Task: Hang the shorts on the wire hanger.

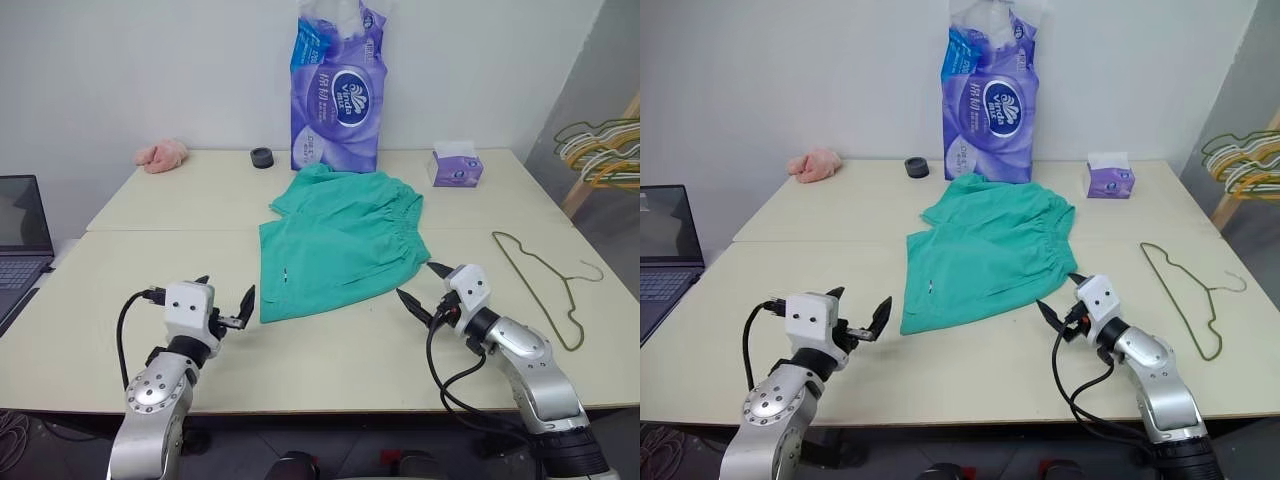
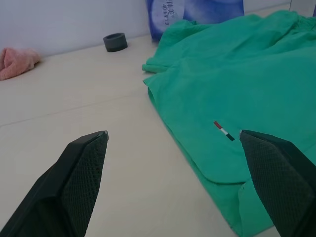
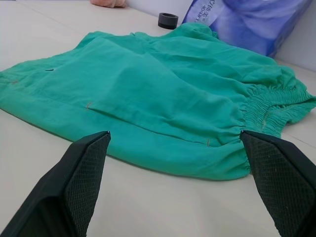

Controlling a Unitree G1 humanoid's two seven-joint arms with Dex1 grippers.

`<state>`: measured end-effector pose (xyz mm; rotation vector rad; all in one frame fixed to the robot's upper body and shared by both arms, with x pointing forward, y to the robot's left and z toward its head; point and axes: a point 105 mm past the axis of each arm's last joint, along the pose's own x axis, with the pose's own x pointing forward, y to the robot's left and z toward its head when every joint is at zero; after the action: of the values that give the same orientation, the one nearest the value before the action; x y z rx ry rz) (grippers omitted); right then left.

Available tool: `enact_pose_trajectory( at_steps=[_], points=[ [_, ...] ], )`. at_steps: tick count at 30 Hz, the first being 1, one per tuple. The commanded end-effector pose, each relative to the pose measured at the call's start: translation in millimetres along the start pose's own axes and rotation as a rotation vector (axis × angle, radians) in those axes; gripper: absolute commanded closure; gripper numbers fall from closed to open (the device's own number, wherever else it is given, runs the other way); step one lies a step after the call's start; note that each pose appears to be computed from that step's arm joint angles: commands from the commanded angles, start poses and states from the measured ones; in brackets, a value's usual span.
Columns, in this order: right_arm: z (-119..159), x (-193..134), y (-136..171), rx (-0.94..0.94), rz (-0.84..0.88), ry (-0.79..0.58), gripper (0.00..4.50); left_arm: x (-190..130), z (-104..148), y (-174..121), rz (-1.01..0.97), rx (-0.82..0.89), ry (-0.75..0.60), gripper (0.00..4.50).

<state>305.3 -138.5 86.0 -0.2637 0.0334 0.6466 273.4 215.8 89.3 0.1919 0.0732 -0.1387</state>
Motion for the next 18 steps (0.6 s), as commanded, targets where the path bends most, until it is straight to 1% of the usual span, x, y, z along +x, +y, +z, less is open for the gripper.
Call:
enact_pose_trajectory(
  at_steps=[1,6,9,11,13,18],
  points=[
    [15,0,4,-0.061,0.056,-0.045,0.00,-2,13,-6,-0.041,0.051,-0.052,0.02],
    [21,-6,25,-0.141,0.231,-0.035,0.00,-1,7,-11,-0.127,0.070,-0.014,0.02],
    [22,-17,47,-0.182,0.397,-0.006,0.00,3,7,-20,-0.251,0.096,0.017,0.02],
    [20,-24,58,-0.216,0.486,0.021,0.00,7,2,-27,-0.342,0.146,0.067,0.02],
    [19,-28,64,-0.232,0.525,0.034,0.00,12,-5,-28,-0.374,0.203,0.112,0.02],
    [26,-26,67,-0.239,0.537,0.024,0.00,30,-19,-33,-0.457,0.298,0.194,0.02]
  ],
)
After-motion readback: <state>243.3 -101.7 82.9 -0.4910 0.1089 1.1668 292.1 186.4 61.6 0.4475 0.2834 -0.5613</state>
